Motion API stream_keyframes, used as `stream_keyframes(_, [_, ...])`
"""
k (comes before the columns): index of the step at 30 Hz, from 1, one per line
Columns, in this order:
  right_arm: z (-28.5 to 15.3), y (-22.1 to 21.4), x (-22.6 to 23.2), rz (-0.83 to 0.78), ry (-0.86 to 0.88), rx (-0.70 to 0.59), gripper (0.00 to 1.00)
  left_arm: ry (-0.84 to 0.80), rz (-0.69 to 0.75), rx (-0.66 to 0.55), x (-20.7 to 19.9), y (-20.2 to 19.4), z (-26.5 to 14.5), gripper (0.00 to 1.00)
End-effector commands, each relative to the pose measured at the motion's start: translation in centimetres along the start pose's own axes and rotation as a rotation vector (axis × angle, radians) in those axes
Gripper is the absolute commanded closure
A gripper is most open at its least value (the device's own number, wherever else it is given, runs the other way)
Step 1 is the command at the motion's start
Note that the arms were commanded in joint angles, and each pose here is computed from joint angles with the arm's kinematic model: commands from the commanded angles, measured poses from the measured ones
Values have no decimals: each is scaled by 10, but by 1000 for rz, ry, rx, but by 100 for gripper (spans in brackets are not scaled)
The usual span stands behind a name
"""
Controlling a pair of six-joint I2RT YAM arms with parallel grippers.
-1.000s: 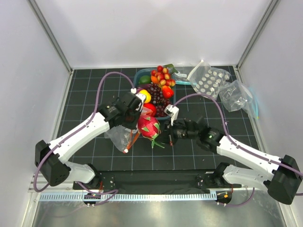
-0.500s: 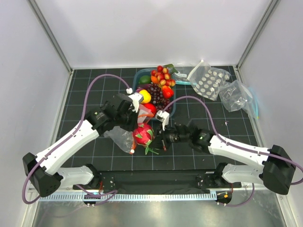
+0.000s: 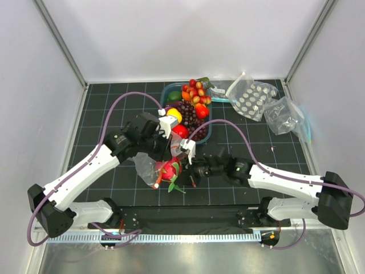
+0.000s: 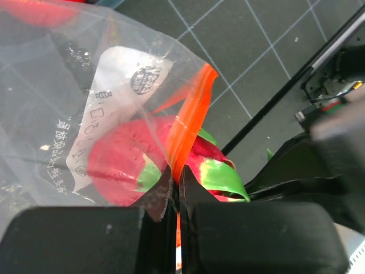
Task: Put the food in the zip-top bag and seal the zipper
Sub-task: Place the fake fruit in the zipper food storage bag.
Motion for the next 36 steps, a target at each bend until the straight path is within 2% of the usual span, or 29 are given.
stream_keyframes(1, [-20, 39, 24, -150, 77, -211, 99, -84, 23, -18, -7, 5, -1, 100])
stream_keyframes(8, [-36, 39, 22, -177, -8, -229, 99, -121, 37, -20, -11, 4, -6, 100])
stream_keyframes(12, [-41, 40, 13, -132, -116, -281, 99, -174, 41, -21, -15, 3, -8, 100])
stream_keyframes(19, [-29, 37, -1, -55, -186, -290, 99, -312, 57, -13, -27, 3, -13, 100])
stream_keyframes(26, [-21, 37, -3, -47, -148, -294, 99, -434, 74, -12, -39, 2, -19, 100])
stream_keyframes(33, [-39, 43, 12, -56, -32, -420, 99, -397, 39, -28, -31, 5, -18, 100])
stream_keyframes(36, [-45, 40, 15, -86, 11, -432, 99, -382, 4, -28, -24, 7, -15, 100])
Point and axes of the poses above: each gripper's point midway between its finger pads, its own z axis out along the fingers, its own x axis along the line the jaws close on, y = z × x, the point moved 8 cm from there along -z, back along the fingers, and after that the axes turned 1 degree about z, right-handed, at the moved point
